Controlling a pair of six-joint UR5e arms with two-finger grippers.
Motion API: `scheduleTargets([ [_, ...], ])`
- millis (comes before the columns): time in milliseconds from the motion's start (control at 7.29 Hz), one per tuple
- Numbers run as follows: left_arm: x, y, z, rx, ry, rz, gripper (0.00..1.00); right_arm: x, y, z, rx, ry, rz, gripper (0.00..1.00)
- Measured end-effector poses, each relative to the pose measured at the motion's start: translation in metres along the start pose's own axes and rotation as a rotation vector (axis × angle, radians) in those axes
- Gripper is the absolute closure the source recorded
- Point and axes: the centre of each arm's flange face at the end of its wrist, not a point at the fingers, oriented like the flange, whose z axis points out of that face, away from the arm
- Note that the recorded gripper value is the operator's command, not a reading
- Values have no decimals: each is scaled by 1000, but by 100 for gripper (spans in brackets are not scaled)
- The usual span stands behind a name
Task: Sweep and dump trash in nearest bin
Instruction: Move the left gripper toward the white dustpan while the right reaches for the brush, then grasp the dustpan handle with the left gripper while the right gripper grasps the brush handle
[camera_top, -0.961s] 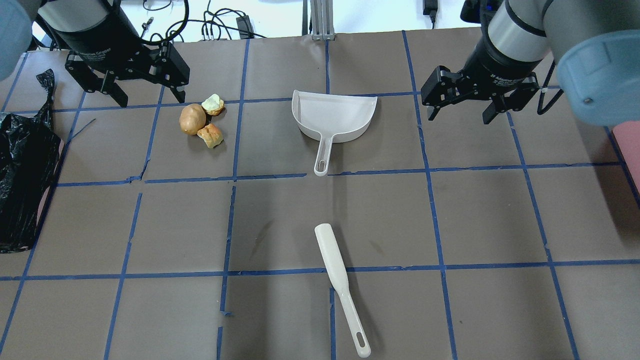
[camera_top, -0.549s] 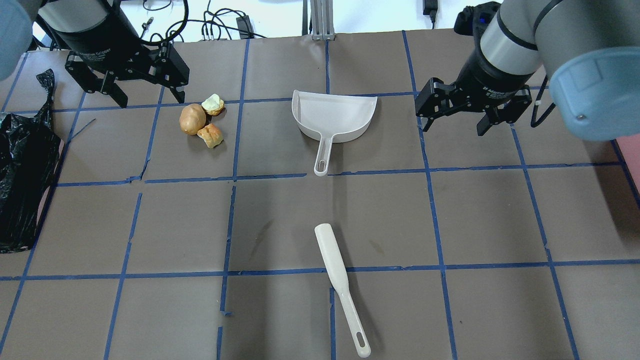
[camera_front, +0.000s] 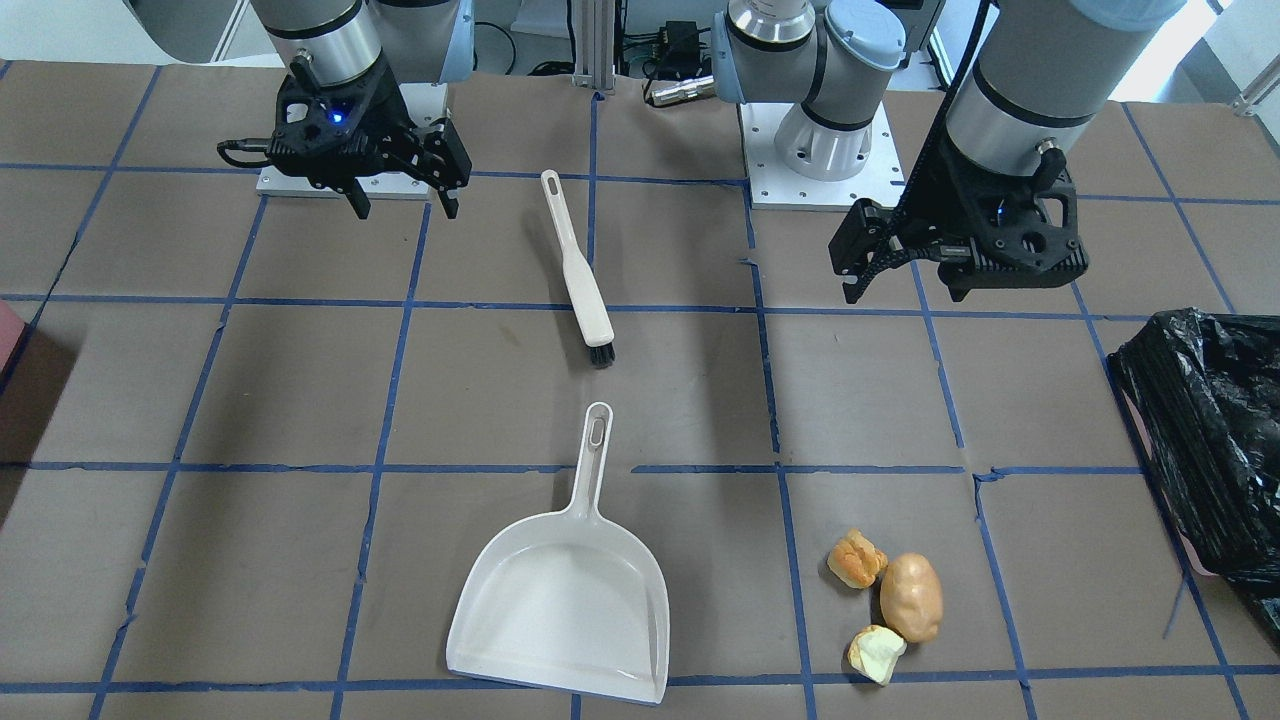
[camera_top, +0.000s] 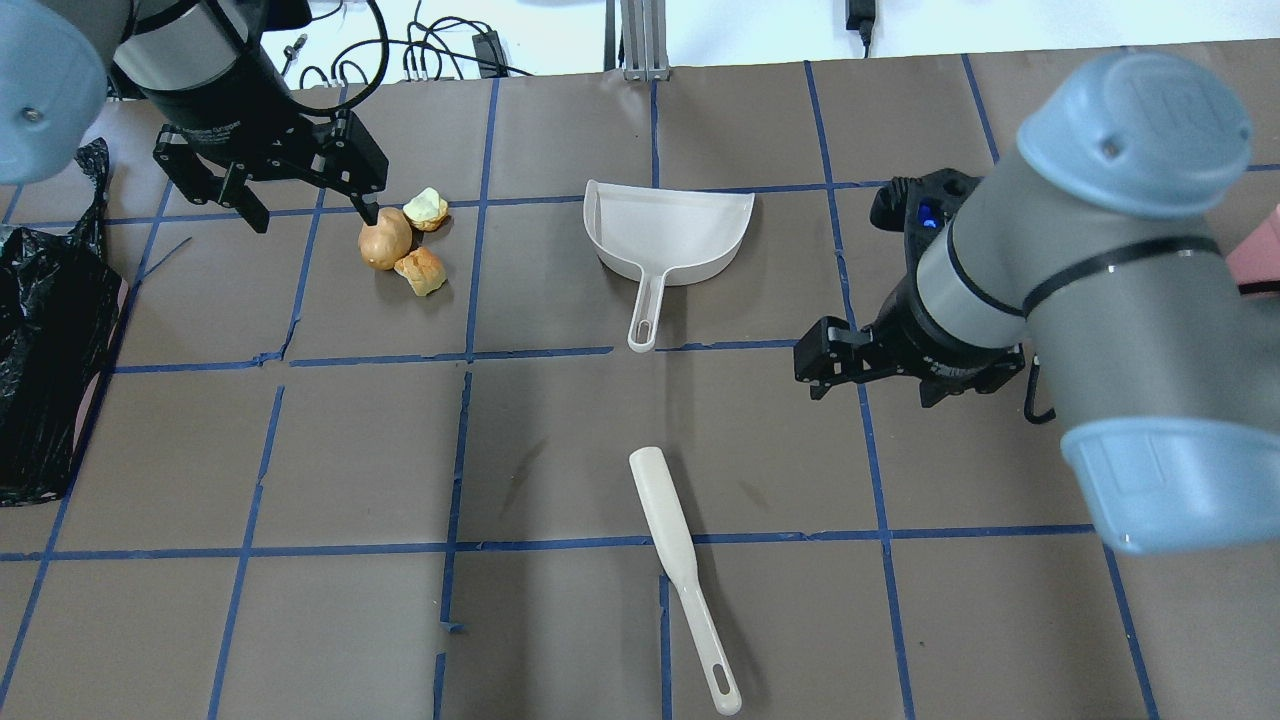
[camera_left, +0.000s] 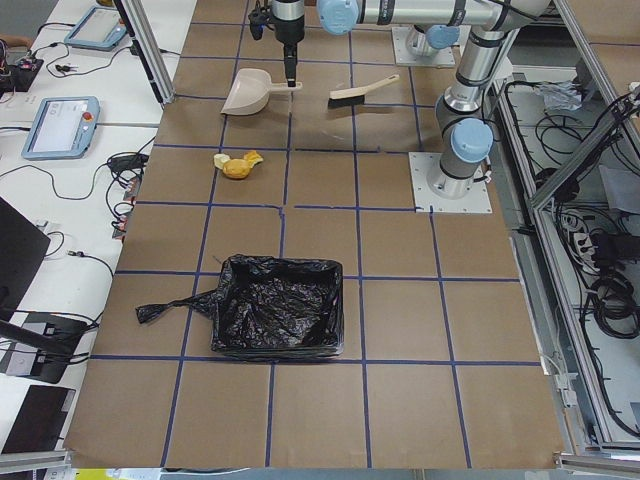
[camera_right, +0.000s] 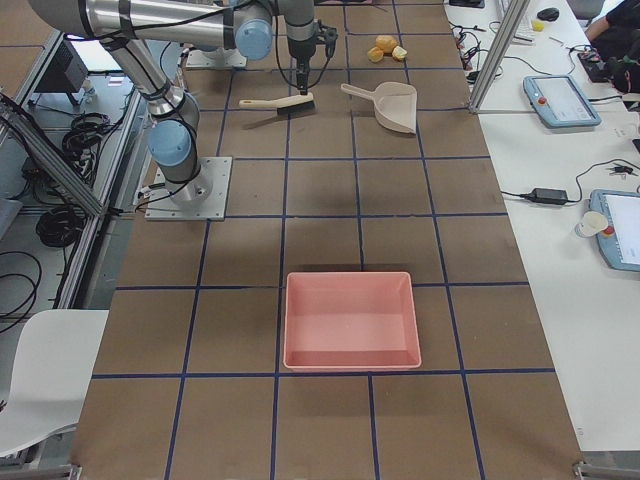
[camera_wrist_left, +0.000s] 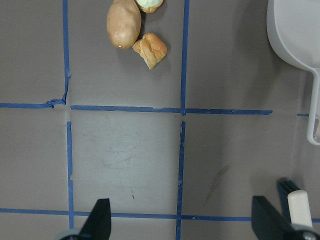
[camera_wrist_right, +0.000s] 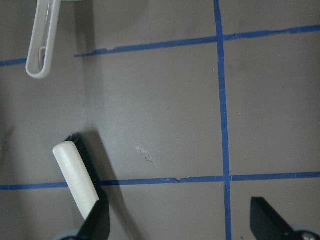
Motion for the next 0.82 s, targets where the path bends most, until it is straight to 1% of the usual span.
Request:
scheduleTargets([
  [137,4,-1,9,-12,2,9,0,-11,27,21,24,-35,4,1],
  [275,12,-7,27,-9,16,20,0,-25,45,38,48,-58,16,3],
  [412,31,-17,45,17,46,51,0,-38,58,52,49,-59,15,2],
  [549,59,-26,63,51,73,99,0,-49,66,64,44,-47,-3,2],
  [824,124,-40,104,87,88,199,0,-68,82,92,33,-33,-56,0],
])
